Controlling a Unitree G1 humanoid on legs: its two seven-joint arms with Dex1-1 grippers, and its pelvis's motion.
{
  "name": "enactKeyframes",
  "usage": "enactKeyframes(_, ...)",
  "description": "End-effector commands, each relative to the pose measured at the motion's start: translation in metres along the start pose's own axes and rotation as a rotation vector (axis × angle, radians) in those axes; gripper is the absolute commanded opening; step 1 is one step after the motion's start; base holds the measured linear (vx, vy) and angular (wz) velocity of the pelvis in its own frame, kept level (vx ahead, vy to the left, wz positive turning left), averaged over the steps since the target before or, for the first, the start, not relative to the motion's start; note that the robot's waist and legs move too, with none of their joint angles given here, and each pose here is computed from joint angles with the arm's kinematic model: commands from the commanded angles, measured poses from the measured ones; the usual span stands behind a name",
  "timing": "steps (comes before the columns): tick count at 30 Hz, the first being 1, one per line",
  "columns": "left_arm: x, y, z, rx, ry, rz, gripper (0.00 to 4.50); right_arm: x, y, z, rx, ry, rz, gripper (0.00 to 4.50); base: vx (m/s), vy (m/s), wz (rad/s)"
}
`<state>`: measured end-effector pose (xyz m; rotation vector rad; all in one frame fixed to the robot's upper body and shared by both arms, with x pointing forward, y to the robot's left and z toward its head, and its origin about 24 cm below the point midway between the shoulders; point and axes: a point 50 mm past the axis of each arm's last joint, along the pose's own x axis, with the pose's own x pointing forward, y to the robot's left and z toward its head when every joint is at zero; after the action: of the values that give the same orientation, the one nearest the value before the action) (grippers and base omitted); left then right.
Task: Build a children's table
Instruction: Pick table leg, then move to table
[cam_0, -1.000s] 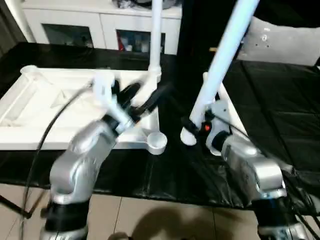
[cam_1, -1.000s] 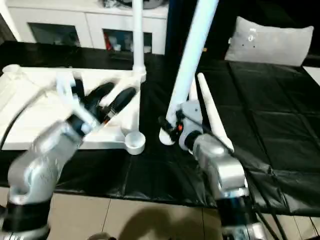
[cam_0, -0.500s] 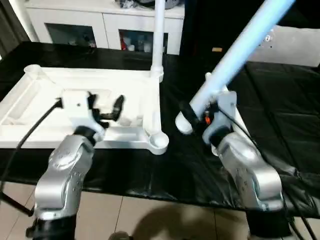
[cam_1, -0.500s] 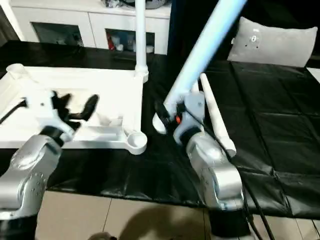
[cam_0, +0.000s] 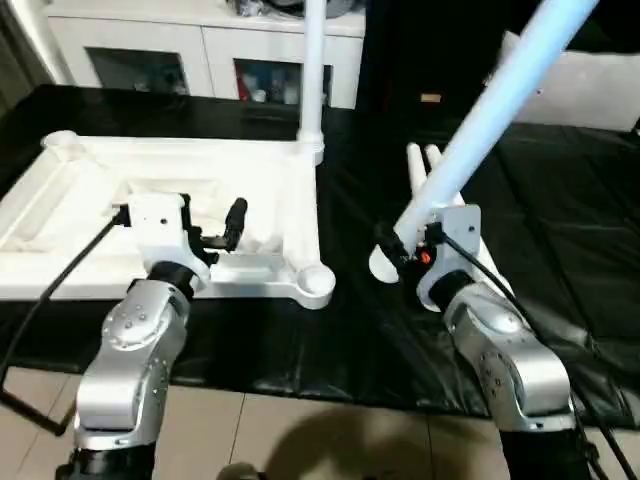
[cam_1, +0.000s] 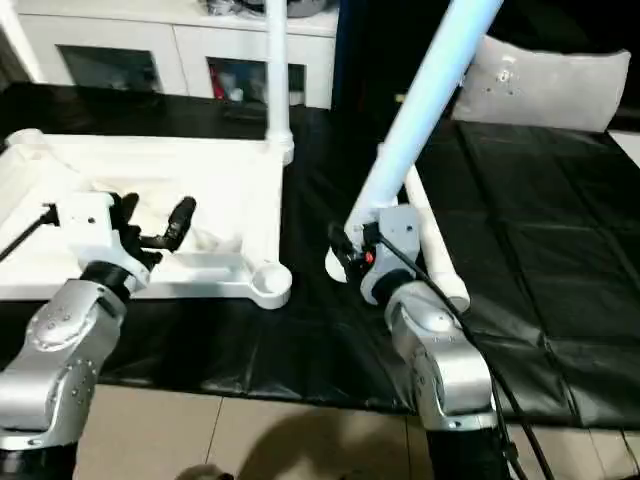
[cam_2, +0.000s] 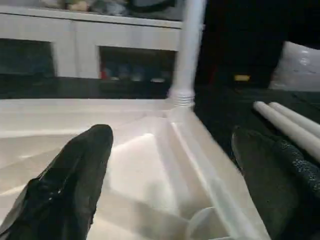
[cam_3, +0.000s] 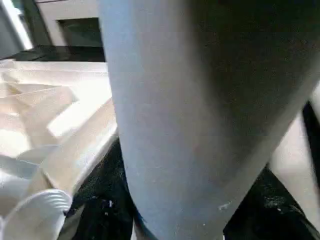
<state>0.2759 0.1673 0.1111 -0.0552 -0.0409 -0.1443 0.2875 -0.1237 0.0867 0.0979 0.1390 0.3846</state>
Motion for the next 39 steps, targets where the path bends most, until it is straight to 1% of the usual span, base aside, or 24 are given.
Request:
enactKeyframes(1, 0.0, -0.002, 0.0, 0.017, -0.003, -0.01, 4.17, 0.002, -0.001, 0.003, -0.017, -0.015, 0.003, 1.89, -0.006, 0.168, -0.35)
enactKeyframes(6, 0.001, -0.003, -0.002, 0.017, 0.004, -0.014, 4.17, 0.002, 0.001, 0.004, -0.022, -0.02, 0.008, 1.89, -0.017, 0.241, -0.07)
enactKeyframes(10, 0.002, -0.006, -0.003, 0.019, 0.01, -0.027, 4.17, 0.0, -0.001, 0.001, 0.008, -0.012, -0.007, 1.89, -0.052, 0.23, 0.04)
enactKeyframes(14, 0.001, -0.006, -0.005, 0.029, 0.023, -0.022, 4.17, 0.0, -0.001, 0.001, 0.0, -0.008, 0.002, 1.89, -0.092, 0.173, -0.14)
enactKeyframes(17, -0.005, -0.007, -0.013, 0.049, 0.053, -0.026, 4.17, -0.002, -0.003, -0.002, -0.015, 0.006, 0.002, 1.89, -0.077, 0.236, -0.18)
enactKeyframes(19, -0.005, -0.007, -0.013, 0.045, 0.052, -0.023, 4.17, -0.003, -0.004, -0.002, -0.018, 0.01, -0.001, 1.89, -0.116, 0.232, 0.09)
enactKeyframes(21, -0.005, -0.007, -0.014, 0.063, 0.055, -0.015, 4.17, -0.004, -0.005, -0.003, -0.019, 0.013, 0.0, 1.89, -0.098, 0.201, 0.1)
enactKeyframes(24, -0.005, -0.01, -0.015, 0.068, 0.059, -0.012, 4.17, -0.005, -0.007, -0.003, -0.024, 0.02, -0.003, 1.89, -0.059, 0.097, 0.18)
enactKeyframes(25, -0.006, -0.013, -0.017, 0.054, 0.064, -0.014, 4.17, -0.006, -0.008, -0.003, -0.033, 0.024, -0.004, 1.89, 0.0, 0.0, 0.0)
enactKeyframes(29, -0.006, -0.014, -0.019, 0.051, 0.068, -0.012, 4.17, -0.006, -0.009, -0.002, -0.038, 0.023, -0.004, 1.89, -0.026, -0.111, 0.14)
enactKeyframes(39, -0.007, -0.011, -0.02, 0.049, 0.078, 0.022, 4.17, -0.008, -0.007, -0.003, -0.058, 0.042, 0.015, 1.89, -0.001, -0.268, 0.0)
